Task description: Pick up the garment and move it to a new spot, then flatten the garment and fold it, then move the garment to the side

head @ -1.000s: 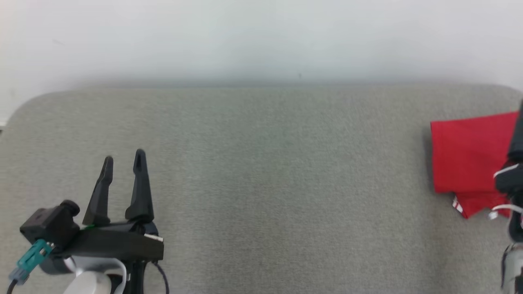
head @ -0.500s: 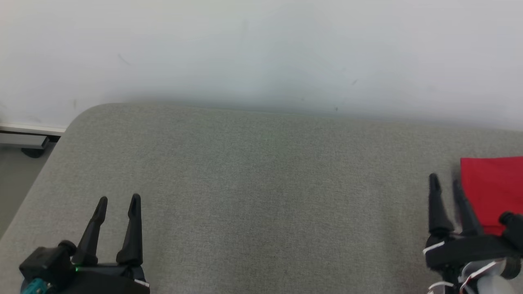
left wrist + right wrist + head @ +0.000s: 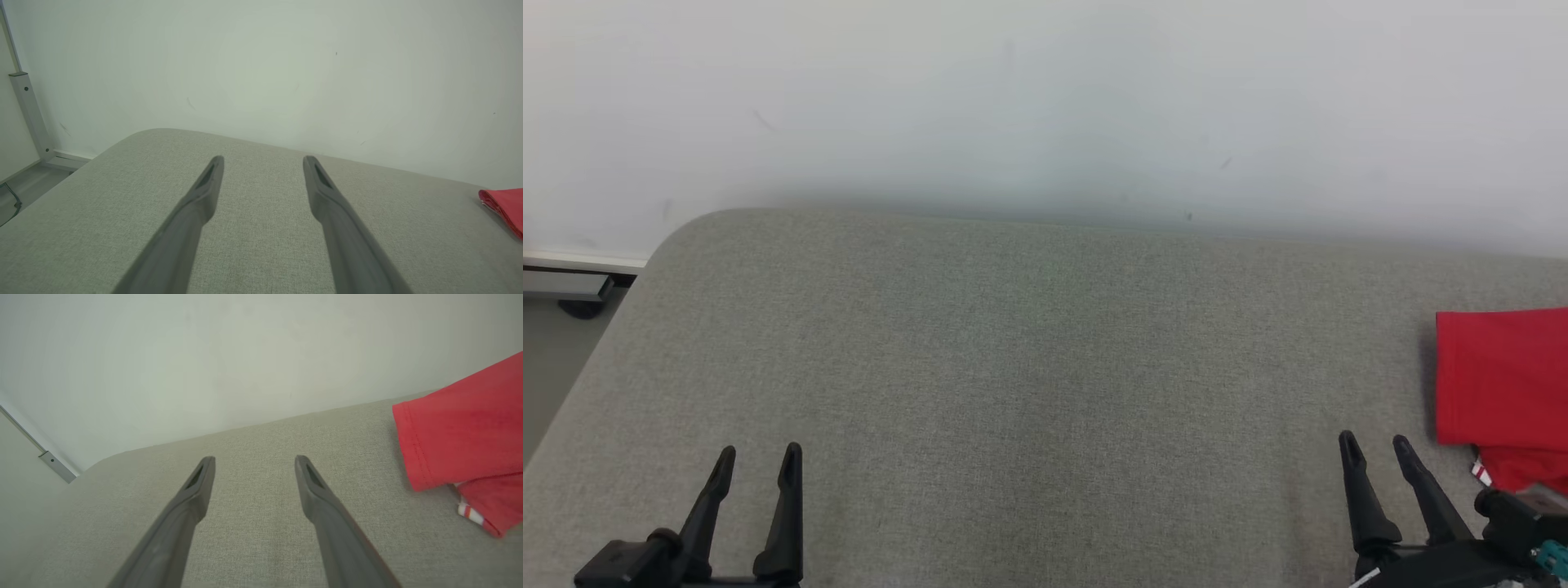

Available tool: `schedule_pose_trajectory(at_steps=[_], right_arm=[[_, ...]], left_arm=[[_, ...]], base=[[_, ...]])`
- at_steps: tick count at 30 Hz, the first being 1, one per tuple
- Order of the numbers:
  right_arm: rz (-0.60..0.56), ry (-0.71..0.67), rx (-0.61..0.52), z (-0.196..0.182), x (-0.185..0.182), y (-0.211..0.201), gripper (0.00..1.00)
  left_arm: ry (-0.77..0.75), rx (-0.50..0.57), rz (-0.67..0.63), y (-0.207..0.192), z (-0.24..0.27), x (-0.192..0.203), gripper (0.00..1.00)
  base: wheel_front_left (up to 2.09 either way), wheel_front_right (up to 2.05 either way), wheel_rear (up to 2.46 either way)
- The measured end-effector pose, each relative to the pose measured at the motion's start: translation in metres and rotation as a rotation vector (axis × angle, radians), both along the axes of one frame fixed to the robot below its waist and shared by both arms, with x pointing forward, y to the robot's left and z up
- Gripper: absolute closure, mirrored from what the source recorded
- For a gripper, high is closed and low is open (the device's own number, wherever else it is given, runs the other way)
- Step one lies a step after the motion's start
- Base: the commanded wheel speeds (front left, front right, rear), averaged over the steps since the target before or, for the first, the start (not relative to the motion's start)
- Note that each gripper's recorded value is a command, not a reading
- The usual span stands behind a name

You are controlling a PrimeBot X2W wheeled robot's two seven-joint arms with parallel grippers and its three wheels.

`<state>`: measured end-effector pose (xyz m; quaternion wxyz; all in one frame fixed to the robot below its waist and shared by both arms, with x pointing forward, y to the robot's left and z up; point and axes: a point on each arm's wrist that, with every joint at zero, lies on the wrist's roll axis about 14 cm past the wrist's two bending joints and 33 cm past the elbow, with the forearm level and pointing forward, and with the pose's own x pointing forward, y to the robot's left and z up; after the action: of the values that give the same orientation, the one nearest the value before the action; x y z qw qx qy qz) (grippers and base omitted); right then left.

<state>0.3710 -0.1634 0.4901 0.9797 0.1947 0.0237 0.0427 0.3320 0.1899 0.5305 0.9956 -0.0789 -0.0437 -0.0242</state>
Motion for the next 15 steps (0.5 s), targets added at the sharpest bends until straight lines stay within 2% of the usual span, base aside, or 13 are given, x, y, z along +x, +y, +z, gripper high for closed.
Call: schedule_pose_trajectory(at_steps=[3, 15], right_arm=[[-0.023, 0.021, -0.052, -0.004, -0.004, -0.012, 0.0], [-0.075, 0.044, -0.069, -0.006, -0.013, -0.033, 0.0]], left_arm=[[0.009, 0.001, 0.001, -0.001, -0.003, 0.001, 0.0], [-0.001, -0.024, 0.014, -0.005, -0.002, 0.008, 0.0]], base=[[0.0, 0.0, 0.0], [0.0, 0.0, 0.0]])
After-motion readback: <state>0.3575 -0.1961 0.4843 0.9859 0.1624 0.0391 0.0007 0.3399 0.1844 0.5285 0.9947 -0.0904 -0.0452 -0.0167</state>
